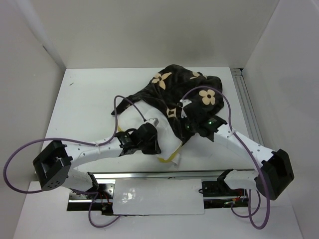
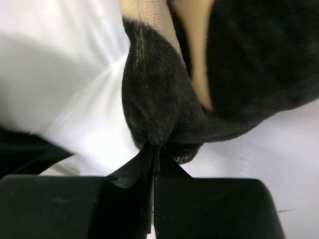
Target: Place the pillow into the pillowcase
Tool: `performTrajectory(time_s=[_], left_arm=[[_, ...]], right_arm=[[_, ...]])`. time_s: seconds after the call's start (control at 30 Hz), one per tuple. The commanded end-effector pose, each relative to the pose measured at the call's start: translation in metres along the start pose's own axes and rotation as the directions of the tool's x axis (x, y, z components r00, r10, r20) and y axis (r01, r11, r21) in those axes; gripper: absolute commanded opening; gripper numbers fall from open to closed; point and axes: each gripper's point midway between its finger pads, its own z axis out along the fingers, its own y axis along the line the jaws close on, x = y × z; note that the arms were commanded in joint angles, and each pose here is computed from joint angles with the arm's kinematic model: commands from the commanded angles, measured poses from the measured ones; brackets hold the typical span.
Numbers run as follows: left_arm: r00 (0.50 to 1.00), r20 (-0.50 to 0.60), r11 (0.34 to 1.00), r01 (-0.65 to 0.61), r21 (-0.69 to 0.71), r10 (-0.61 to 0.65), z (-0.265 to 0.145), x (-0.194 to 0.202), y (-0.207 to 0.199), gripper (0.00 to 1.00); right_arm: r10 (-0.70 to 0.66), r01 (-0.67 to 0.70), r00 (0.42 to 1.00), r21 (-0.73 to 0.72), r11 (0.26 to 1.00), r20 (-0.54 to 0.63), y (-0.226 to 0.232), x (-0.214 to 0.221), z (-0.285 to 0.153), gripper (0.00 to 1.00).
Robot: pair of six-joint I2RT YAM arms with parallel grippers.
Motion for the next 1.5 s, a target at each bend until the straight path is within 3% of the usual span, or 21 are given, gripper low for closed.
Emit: performTrajectory(time_s=[0.0, 0.1, 0.23, 0.37, 0.47, 0.53, 0.63, 0.67, 0.73, 0.77, 0.87, 0.93, 1.03, 1.07, 1.17, 1.2, 1.27, 1.37, 1.47], left_arm=[[0.972, 0.236, 0.999, -0.026, 0.041, 0.016, -0.013, -0.063, -0.031, 0.0], [0.909, 0.416, 0.998, -0.01, 0.056, -0.015, -0.045, -0.105, -0.042, 0.0], [0.754, 0.652, 0.992, -0.007, 0.127, -0.078, -0.107, -0.166, -0.066, 0.0], [0.599, 0.786, 0.982, -0.002, 0.19, -0.151, -0.16, -0.206, -0.082, 0.0], [0.515, 0.834, 0.974, 0.011, 0.224, -0.198, -0.183, -0.225, -0.088, 0.0], [0.469, 0.851, 0.968, 0.038, 0.249, -0.238, -0.188, -0.235, -0.09, 0.0], [0.432, 0.868, 0.968, 0.156, 0.195, -0.244, -0.16, -0.241, -0.072, 0.0], [0.411, 0.868, 0.951, 0.246, 0.187, -0.277, -0.141, -0.245, -0.064, 0.0], [0.418, 0.86, 0.924, 0.354, 0.142, -0.292, -0.102, -0.244, -0.054, 0.0], [0.408, 0.861, 0.922, 0.353, 0.159, -0.305, -0.107, -0.248, -0.059, 0.0], [0.447, 0.851, 0.912, 0.402, 0.084, -0.276, -0.048, -0.248, -0.052, 0.0], [0.574, 0.763, 0.911, 0.41, 0.048, -0.298, 0.0, -0.23, -0.053, 0.0], [0.613, 0.713, 0.904, 0.422, 0.069, -0.341, 0.024, -0.217, -0.048, 0.0], [0.647, 0.683, 0.909, 0.413, 0.06, -0.339, 0.031, -0.202, -0.04, 0.0], [0.648, 0.66, 0.913, 0.378, 0.154, -0.38, 0.021, -0.197, -0.049, 0.0], [0.687, 0.633, 0.926, 0.348, 0.145, -0.357, 0.025, -0.185, -0.046, 0.01], [0.724, 0.603, 0.938, 0.317, 0.142, -0.336, 0.021, -0.178, -0.05, 0.24], [0.805, 0.518, 0.955, 0.276, 0.107, -0.29, 0.017, -0.156, -0.049, 0.42], [0.872, 0.428, 0.97, 0.23, 0.074, -0.239, 0.011, -0.128, -0.041, 0.44]], right_arm=[[-0.04, 0.072, 0.986, -0.197, 0.978, 0.163, 0.045, -0.049, -0.041, 0.0], [-0.068, 0.15, 0.969, -0.348, 0.926, 0.237, 0.08, -0.074, -0.077, 0.0], [-0.104, 0.292, 0.923, -0.495, 0.818, 0.371, 0.122, -0.11, -0.136, 0.0], [-0.148, 0.43, 0.868, -0.569, 0.701, 0.474, 0.157, -0.131, -0.19, 0.0], [-0.168, 0.482, 0.847, -0.594, 0.644, 0.505, 0.177, -0.134, -0.21, 0.0], [-0.164, 0.491, 0.843, -0.611, 0.621, 0.512, 0.184, -0.134, -0.217, 0.0], [-0.16, 0.501, 0.841, -0.632, 0.591, 0.518, 0.19, -0.132, -0.225, 0.0], [-0.148, 0.496, 0.843, -0.643, 0.584, 0.516, 0.194, -0.132, -0.228, 0.0], [-0.144, 0.501, 0.845, -0.669, 0.549, 0.515, 0.201, -0.129, -0.234, 0.0], [-0.131, 0.499, 0.846, -0.679, 0.538, 0.518, 0.204, -0.128, -0.244, 0.0], [-0.124, 0.509, 0.835, -0.67, 0.54, 0.536, 0.207, -0.132, -0.255, 0.0], [-0.12, 0.503, 0.835, -0.658, 0.56, 0.537, 0.206, -0.134, -0.255, 0.0], [-0.122, 0.476, 0.844, -0.624, 0.619, 0.522, 0.198, -0.136, -0.245, 0.0], [-0.136, 0.474, 0.847, -0.615, 0.63, 0.514, 0.195, -0.133, -0.241, 0.0], [-0.129, 0.449, 0.851, -0.578, 0.682, 0.51, 0.186, -0.136, -0.232, 0.0], [-0.127, 0.435, 0.854, -0.56, 0.706, 0.504, 0.182, -0.137, -0.225, 0.0], [-0.115, 0.393, 0.866, -0.52, 0.759, 0.487, 0.171, -0.137, -0.215, 0.0], [-0.112, 0.332, 0.892, -0.466, 0.82, 0.438, 0.151, -0.126, -0.193, 0.0], [-0.115, 0.278, 0.92, -0.414, 0.867, 0.375, 0.133, -0.109, -0.168, 0.01]])
